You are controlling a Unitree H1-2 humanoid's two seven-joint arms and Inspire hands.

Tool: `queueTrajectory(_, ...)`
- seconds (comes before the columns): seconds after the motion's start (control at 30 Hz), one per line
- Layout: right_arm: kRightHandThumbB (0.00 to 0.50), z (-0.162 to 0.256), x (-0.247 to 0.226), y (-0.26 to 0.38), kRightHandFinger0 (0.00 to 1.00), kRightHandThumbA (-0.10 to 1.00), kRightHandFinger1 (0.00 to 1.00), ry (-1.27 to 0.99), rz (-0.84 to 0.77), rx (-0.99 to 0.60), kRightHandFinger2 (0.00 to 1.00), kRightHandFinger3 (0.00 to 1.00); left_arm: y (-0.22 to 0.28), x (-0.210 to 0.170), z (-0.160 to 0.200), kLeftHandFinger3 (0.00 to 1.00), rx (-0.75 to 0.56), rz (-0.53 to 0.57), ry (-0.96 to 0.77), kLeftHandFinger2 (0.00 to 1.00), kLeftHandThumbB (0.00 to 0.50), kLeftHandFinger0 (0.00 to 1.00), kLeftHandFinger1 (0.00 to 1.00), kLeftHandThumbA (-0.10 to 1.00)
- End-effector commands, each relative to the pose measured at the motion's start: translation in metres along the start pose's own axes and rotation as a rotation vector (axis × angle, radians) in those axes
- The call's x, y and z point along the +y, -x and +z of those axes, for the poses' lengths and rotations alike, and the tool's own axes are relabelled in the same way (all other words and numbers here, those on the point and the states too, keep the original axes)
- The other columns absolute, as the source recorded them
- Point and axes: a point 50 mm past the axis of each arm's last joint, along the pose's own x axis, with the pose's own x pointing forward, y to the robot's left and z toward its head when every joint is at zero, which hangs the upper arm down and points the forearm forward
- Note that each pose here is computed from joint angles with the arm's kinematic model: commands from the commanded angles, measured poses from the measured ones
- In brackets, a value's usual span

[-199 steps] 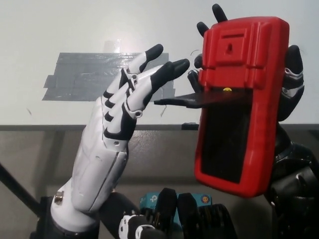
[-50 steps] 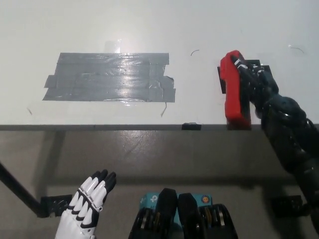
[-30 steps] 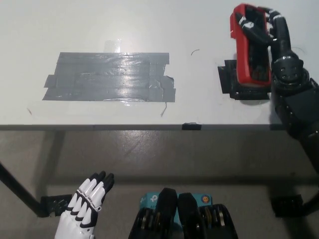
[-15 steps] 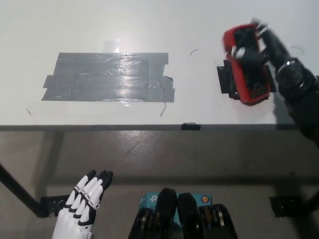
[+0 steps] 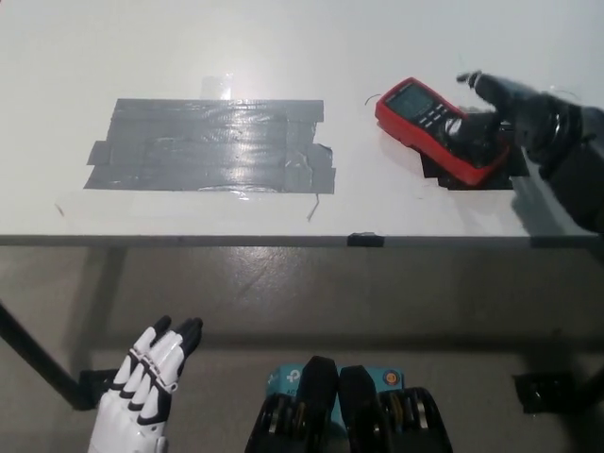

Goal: The robot first picks the multimeter with right hand and then unfolds the black stand on the back of it using left hand

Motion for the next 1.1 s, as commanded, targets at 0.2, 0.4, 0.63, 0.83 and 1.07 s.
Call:
queueTrajectory(0.2, 0.473, 0.057, -0.157, 0.102, 1.0, 0.71, 1.0, -0.035, -0.495, -0.338, 1.0, 1.0, -0.041, 0.01, -0.017, 1.0, -0.078, 0.087, 0.029, 1.0, 0.169, 1.0, 1.0, 0.89)
queueTrajectory(0.4, 0.437, 0.075, -0.203, 0.177, 1.0, 0.84, 1.0, -0.07, -0.703, -0.571, 1.0, 1.0, -0.087, 0.01, -0.028, 1.0, -0.111, 0.096, 0.077, 1.0, 0.171, 1.0, 1.0, 0.92)
queueTrajectory(0.63, 0.34, 0.072, -0.109, 0.245, 1.0, 0.71, 1.0, -0.391, -0.784, -0.948, 1.0, 1.0, -0.105, 0.01, -0.057, 1.0, 0.046, 0.055, 0.156, 1.0, 0.103, 1.0, 1.0, 0.89)
queueTrajectory(0.83, 0.269, 0.053, 0.004, 0.265, 1.0, 0.64, 1.0, -0.542, -0.791, -0.979, 1.0, 1.0, -0.1, 0.012, -0.078, 1.0, 0.221, -0.021, 0.268, 1.0, 0.093, 1.0, 1.0, 0.98)
queueTrajectory(1.07, 0.278, 0.028, 0.081, 0.284, 1.0, 0.6, 1.0, -0.678, -0.685, -0.872, 1.0, 1.0, -0.071, 0.002, -0.085, 1.0, 0.36, -0.092, 0.299, 1.0, 0.118, 1.0, 1.0, 1.0)
